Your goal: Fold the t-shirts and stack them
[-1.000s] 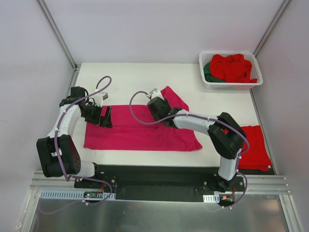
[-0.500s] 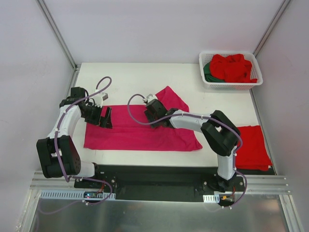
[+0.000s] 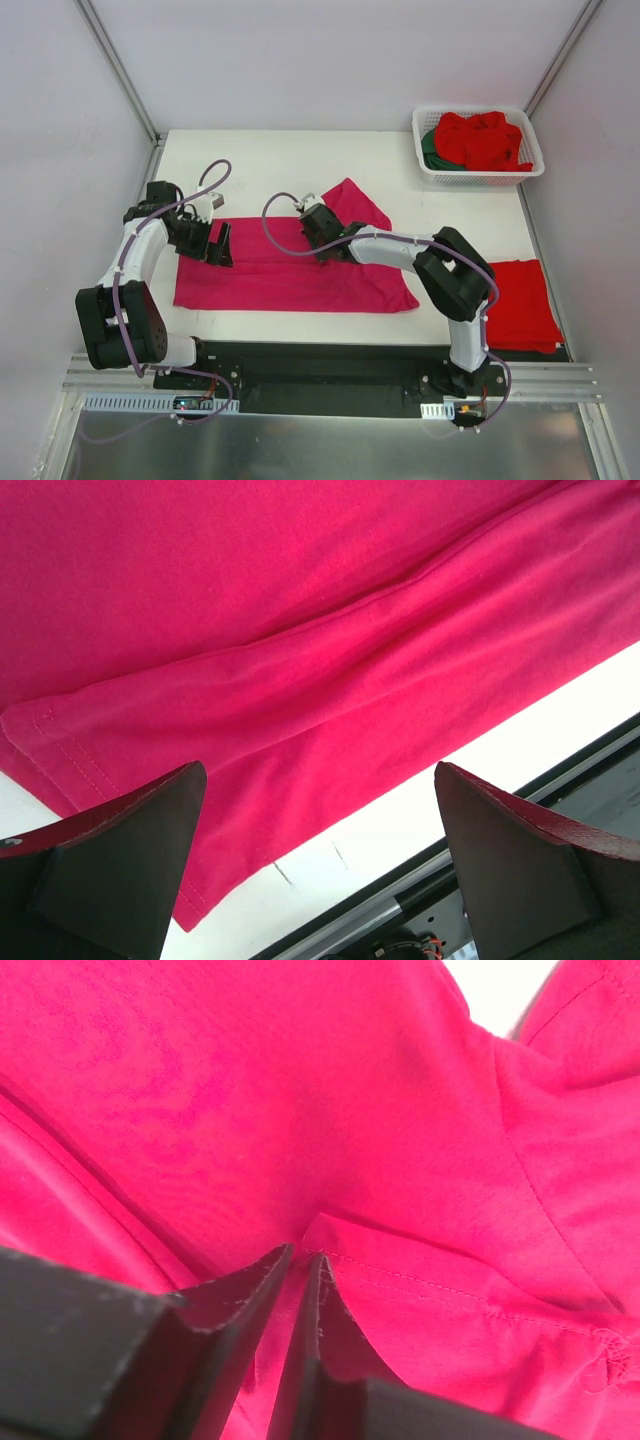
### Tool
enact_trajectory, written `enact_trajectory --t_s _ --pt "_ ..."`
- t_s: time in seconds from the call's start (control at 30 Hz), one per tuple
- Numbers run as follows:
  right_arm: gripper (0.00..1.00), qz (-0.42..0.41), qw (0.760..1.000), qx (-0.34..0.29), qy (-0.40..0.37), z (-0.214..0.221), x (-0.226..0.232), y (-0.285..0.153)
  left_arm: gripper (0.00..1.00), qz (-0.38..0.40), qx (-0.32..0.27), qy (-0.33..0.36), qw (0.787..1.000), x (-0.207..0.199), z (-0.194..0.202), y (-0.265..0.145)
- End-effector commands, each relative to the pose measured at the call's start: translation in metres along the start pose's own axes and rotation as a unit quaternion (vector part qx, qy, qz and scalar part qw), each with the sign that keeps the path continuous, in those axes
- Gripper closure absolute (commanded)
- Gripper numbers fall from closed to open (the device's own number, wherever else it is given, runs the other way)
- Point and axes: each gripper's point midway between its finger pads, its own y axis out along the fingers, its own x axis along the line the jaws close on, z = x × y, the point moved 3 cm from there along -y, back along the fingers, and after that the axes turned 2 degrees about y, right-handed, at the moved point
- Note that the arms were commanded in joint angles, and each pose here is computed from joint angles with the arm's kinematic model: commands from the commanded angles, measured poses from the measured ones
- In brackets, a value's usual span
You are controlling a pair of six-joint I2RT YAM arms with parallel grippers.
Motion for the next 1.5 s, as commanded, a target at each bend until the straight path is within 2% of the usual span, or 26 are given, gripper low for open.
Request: enact_trajectory --t_s 0.0,0.07,0.7,1.03,1.07,1.1,1.17,1.2,1.27,1.3,1.47 --pt "0.89 0.002 1.000 -0.011 0.001 -0.012 0.005 -0.002 0.01 0.001 -0.010 0.007 1.000 -0.005 0.000 -0.006" --pt "0.99 0.006 1.000 -0.012 0.000 -0.012 0.004 -0.002 0.01 0.002 -0.010 0.006 1.000 -0.005 0.000 -0.006" --pt "0.99 0.053 0.997 -0.060 -0.017 -0.045 -0.010 -0.017 0.01 -0.004 -0.010 0.009 1.000 -0.007 0.004 -0.007" --pt "0.99 0.050 0.997 -0.058 -0.025 -0.050 -0.008 -0.015 0.01 -0.005 -0.010 0.010 1.000 -0.007 0.005 -0.008" --pt "0.94 0.049 0.997 -0.052 -0.027 -0.047 -0.006 -0.014 0.01 -0.005 -0.009 0.010 1.000 -0.007 0.004 -0.008" --pt "0.74 0.049 0.997 -0.047 -0.028 -0.045 -0.007 -0.014 0.01 -0.006 -0.009 0.010 1.000 -0.007 0.004 -0.008" --pt "0.58 0.055 0.997 -0.045 -0.027 -0.042 -0.009 -0.016 0.01 -0.005 -0.009 0.011 1.000 -0.007 0.004 -0.008" --pt "0.41 0.063 0.996 -0.049 -0.025 -0.043 -0.011 -0.019 0.01 -0.006 -0.009 0.009 1.000 -0.006 0.004 -0.008" --pt "0.22 0.077 0.995 -0.052 -0.023 -0.042 -0.017 -0.023 0.00 -0.007 -0.009 0.011 1.000 -0.005 0.002 -0.008" --pt "0.09 0.087 0.994 -0.060 -0.020 -0.047 -0.022 -0.029 0.01 -0.007 -0.009 0.010 1.000 -0.005 0.002 -0.008" --pt "0.07 0.105 0.991 -0.086 -0.006 -0.067 -0.040 -0.055 0.01 -0.017 -0.018 0.019 1.000 -0.002 -0.009 -0.014"
